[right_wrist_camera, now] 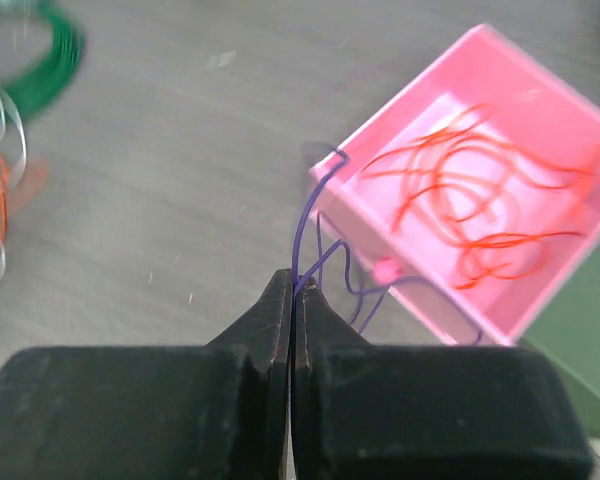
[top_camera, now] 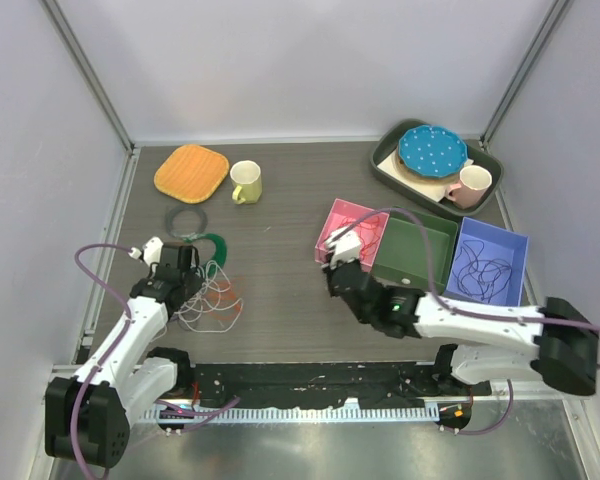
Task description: Untangle the cables
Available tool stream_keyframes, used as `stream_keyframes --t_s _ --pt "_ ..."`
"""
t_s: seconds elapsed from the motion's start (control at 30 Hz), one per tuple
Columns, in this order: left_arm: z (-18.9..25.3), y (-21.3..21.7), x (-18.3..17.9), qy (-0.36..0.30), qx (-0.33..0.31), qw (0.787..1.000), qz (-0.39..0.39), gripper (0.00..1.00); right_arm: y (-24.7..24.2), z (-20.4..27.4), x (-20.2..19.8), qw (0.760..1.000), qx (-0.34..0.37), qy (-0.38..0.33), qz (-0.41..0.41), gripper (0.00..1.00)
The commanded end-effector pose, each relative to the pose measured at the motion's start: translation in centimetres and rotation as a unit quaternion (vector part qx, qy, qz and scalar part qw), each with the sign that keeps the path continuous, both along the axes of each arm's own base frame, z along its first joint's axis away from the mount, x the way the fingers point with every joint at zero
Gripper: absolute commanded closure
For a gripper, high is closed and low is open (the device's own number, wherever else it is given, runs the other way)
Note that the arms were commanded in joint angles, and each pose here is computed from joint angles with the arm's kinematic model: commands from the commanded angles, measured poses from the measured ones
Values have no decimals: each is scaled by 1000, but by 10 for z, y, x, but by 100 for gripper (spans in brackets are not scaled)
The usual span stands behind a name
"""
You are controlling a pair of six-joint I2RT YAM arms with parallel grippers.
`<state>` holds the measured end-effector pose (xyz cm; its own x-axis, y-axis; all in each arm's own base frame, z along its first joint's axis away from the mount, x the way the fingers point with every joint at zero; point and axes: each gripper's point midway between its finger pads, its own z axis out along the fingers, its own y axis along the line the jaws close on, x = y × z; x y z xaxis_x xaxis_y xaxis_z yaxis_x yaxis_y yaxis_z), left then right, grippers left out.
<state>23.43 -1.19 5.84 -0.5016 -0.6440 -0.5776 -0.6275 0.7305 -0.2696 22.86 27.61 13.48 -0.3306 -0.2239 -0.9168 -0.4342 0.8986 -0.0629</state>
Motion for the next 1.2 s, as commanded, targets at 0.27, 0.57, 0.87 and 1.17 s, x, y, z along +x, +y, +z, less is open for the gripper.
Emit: stream_keyframes --t_s 0.27,0.57,0.87,1.17 --pt "10 -4 13 -28 -9 1000 -1 100 -74 151 29 974 165 -85 -132 99" --pt "9 -9 13 -39 -22 999 -9 100 -201 196 92 924 126 -100 -347 99" --pt "9 -13 16 -43 -29 999 -16 100 -324 183 71 834 99 -111 -531 99" --pt "9 -14 19 -41 -29 999 -20 100 -391 111 75 793 88 -37 -602 99"
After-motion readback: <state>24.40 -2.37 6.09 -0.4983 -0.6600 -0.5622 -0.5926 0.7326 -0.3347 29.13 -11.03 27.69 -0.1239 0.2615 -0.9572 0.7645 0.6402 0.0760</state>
